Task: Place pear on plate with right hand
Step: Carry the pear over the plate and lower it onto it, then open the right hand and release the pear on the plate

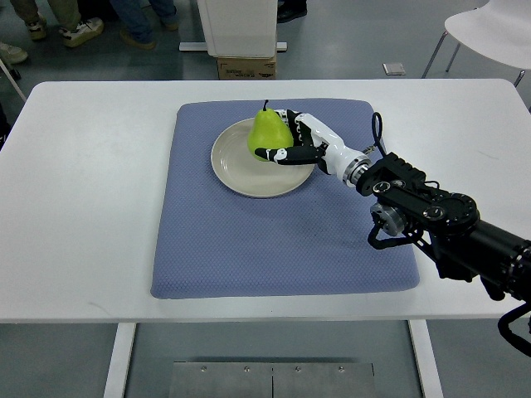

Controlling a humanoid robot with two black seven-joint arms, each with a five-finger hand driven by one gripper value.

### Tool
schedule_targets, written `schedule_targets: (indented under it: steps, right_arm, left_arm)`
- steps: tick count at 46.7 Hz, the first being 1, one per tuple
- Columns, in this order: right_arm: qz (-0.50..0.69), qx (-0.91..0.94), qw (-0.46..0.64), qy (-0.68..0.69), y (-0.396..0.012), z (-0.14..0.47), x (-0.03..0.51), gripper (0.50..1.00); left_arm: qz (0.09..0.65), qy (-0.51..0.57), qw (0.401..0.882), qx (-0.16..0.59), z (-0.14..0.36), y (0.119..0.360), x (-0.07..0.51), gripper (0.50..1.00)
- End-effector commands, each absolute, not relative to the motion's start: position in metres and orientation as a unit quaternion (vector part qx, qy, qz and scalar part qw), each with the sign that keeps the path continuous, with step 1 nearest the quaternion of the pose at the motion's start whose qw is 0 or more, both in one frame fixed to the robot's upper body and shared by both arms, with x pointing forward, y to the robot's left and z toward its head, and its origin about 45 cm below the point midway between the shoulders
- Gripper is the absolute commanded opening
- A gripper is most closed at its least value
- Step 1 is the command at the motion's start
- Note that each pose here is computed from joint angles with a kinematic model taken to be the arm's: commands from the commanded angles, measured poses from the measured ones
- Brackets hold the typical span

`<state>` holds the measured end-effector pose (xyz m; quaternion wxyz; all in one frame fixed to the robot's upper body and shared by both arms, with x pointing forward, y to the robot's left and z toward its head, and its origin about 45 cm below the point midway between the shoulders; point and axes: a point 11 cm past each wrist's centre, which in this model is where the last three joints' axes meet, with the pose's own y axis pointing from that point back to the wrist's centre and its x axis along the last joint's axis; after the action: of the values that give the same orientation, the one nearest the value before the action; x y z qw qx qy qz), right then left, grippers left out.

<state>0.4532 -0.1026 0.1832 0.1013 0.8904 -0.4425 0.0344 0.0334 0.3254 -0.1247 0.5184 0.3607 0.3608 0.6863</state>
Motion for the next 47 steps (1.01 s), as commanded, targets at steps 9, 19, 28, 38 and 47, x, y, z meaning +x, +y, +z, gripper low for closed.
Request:
schedule_targets:
  steps: [9,19,28,38,47]
  right_arm:
    - [0.028,0.887,0.111,-0.447,-0.109,0.171,0.449,0.500]
    - [0.039,0.874,0.115,-0.471,-0.114,0.171,0.452,0.533]
    - [0.039,0.869,0.115,-0.481,-0.117,0.168,0.451,0.872]
    - [0.037,0.870,0.111,-0.479,-0.115,0.168,0.450,0.993]
    - [0.040,0.871,0.108,-0.477,-0.114,0.172,0.451,0.995]
  left_arm:
    - [0.686,0.361,0.518,0.361,-0.125,0.325,0.033,1.000]
    - [0.686,0.361,0.518,0.361,-0.125,0.325,0.033,1.000]
    - [0.686,0.361,0.518,0.361,-0.125,0.325,0.033,1.000]
    - [0.686,0.361,0.518,0.361,-0.125,0.325,0.033,1.000]
    - [0.686,0.361,0.518,0.361,-0.125,0.325,0.033,1.000]
